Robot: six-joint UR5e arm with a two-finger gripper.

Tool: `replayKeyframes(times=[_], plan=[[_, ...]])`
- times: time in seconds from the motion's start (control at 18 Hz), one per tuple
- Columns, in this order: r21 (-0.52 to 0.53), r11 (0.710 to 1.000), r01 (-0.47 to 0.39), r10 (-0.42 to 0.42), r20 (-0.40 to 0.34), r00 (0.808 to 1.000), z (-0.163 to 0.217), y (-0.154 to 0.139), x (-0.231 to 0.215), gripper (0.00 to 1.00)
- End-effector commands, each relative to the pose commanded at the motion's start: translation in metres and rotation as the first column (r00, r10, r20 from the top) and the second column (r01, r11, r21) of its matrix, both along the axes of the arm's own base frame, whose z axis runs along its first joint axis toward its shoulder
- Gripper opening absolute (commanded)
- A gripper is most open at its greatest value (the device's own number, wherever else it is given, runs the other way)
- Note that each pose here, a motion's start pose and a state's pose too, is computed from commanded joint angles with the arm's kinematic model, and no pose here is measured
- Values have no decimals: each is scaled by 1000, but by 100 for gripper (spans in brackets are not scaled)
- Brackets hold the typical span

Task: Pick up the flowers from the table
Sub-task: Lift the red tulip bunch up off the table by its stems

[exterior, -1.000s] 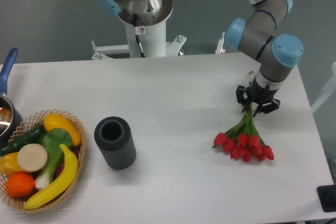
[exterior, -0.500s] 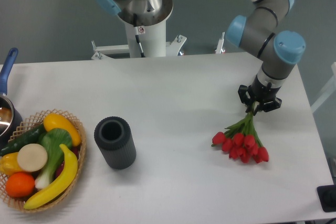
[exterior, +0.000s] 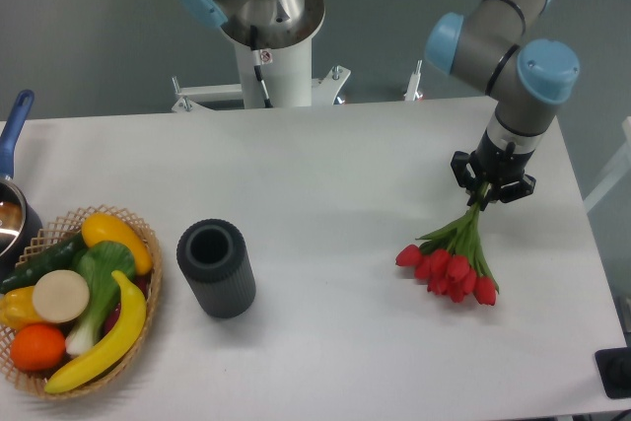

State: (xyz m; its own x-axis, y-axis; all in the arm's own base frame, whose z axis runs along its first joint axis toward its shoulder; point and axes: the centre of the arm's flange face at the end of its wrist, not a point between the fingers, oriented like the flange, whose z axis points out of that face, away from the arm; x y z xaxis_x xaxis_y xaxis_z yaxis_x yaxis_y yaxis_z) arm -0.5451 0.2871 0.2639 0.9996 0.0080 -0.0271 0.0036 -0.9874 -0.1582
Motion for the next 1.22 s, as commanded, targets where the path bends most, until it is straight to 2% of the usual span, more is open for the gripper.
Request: replayKeyframes(times=[0.61, 0.72, 0.94, 1.22], plan=[[104, 995, 0, 2, -17, 1000, 48, 4, 15, 24], [152, 988, 0, 3, -18, 1000, 65, 5, 21, 24], [319, 947, -33, 43, -24, 999, 115, 13, 39, 24], [509, 861, -13, 46, -52, 998, 184, 22, 68, 24]])
